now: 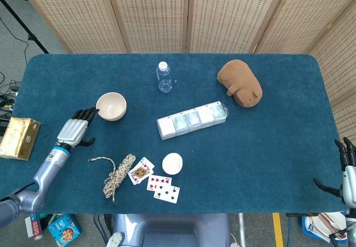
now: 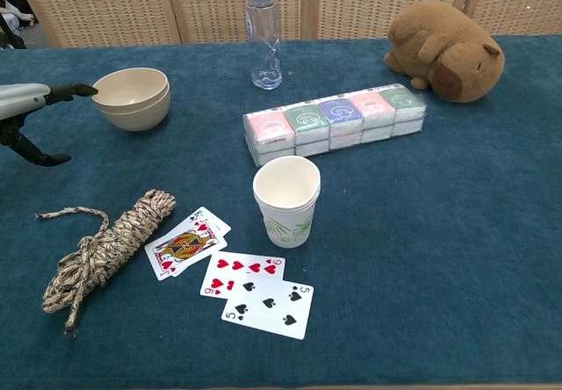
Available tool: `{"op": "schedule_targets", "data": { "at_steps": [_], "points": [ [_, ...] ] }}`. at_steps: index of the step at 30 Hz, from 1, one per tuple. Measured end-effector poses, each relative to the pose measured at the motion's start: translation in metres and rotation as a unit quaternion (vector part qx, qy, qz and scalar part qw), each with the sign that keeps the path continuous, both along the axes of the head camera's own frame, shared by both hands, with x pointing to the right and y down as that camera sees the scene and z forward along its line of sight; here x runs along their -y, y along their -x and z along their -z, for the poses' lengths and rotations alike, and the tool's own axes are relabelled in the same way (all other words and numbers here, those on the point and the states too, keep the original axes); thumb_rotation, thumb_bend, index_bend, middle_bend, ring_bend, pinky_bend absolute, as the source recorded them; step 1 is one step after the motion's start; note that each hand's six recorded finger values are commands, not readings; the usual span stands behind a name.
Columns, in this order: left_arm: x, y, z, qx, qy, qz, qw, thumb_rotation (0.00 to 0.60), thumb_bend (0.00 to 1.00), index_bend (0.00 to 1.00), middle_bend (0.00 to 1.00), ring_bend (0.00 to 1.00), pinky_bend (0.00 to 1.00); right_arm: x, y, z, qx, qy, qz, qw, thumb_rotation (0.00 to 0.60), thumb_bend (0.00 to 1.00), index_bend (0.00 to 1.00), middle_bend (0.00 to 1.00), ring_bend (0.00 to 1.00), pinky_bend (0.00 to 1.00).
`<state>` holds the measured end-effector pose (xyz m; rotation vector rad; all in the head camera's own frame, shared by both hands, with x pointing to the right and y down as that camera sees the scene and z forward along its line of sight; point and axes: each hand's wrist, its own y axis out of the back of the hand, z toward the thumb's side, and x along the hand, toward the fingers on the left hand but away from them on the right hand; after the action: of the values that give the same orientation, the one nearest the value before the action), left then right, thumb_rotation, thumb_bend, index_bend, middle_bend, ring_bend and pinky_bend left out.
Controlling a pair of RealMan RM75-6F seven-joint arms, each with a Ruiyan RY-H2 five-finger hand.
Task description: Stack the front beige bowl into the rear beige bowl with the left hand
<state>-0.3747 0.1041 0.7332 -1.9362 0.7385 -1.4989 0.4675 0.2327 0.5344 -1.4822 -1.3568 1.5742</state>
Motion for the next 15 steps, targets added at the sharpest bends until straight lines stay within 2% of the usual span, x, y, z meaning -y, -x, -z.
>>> {"op": "schedule_targets", "data": {
  "at_steps": [6, 11, 15],
  "points": [
    [0.001, 0.000, 0.002, -0.004, -0.006, 0.002, 1.0000, 0.600, 0.32, 0.00, 0.00, 0.00, 0.00, 0.000, 0.000, 0.000, 0.000, 0.000, 0.000, 1.0000, 0.600, 0.00, 0.00, 0.00, 0.00, 0.00],
    [0.005, 0.000, 0.014, -0.028, -0.021, 0.013, 0.9993, 0.600, 0.30, 0.00, 0.00, 0.00, 0.00, 0.000, 0.000, 0.000, 0.001, 0.000, -0.001, 1.0000, 0.600, 0.00, 0.00, 0.00, 0.00, 0.00],
    [0.009, 0.006, 0.036, -0.048, -0.047, 0.021, 0.9975, 0.600, 0.20, 0.00, 0.00, 0.00, 0.00, 0.000, 0.001, 0.001, 0.002, -0.001, 0.002, 1.0000, 0.600, 0.00, 0.00, 0.00, 0.00, 0.00]
  ]
}}
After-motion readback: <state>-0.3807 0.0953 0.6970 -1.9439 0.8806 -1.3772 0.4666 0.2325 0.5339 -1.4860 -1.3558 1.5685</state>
